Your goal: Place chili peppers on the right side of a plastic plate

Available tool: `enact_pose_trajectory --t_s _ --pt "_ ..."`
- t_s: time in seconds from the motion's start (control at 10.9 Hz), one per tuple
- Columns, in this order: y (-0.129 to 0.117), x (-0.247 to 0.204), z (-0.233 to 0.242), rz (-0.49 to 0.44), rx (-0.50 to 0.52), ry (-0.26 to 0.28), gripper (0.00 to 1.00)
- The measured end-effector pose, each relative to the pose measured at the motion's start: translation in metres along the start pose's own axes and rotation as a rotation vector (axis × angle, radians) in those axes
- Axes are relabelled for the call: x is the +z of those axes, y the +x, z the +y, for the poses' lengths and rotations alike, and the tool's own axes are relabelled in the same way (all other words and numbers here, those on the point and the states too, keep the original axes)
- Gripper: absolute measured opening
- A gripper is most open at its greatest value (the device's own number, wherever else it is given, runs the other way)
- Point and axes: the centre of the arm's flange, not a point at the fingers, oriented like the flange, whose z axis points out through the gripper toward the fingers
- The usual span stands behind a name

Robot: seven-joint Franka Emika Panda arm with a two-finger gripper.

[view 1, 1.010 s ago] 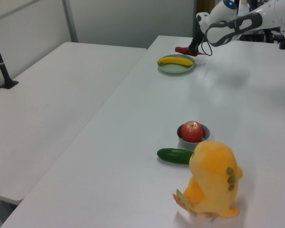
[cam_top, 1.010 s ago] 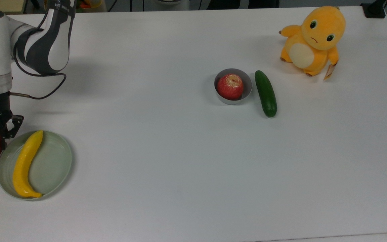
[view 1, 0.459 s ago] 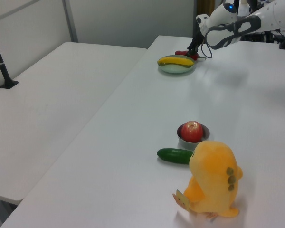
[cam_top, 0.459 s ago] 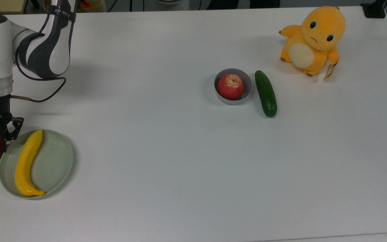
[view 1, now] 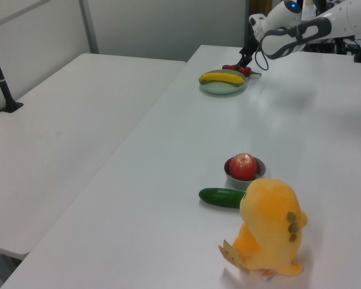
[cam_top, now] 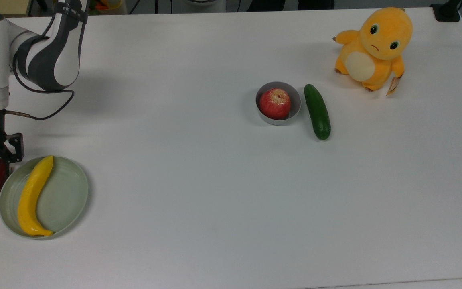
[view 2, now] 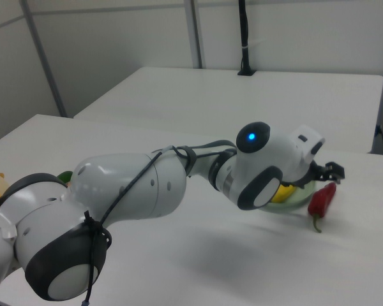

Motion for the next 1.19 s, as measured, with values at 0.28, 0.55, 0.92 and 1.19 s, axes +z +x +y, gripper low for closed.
enact_pose_trajectory --t_s 0.28,0.55,0.92,1.19 --pt "0.032 -0.041 0.018 0.054 0.027 -0.042 1.0" --pt "0.077 -0.112 0.029 0.131 0.134 -0.07 1.0" --pt "0.122 -0.219 0.018 0.021 0.322 0.018 1.0" --pt "0.149 -0.286 -0.024 -0.165 0.387 0.125 1.0"
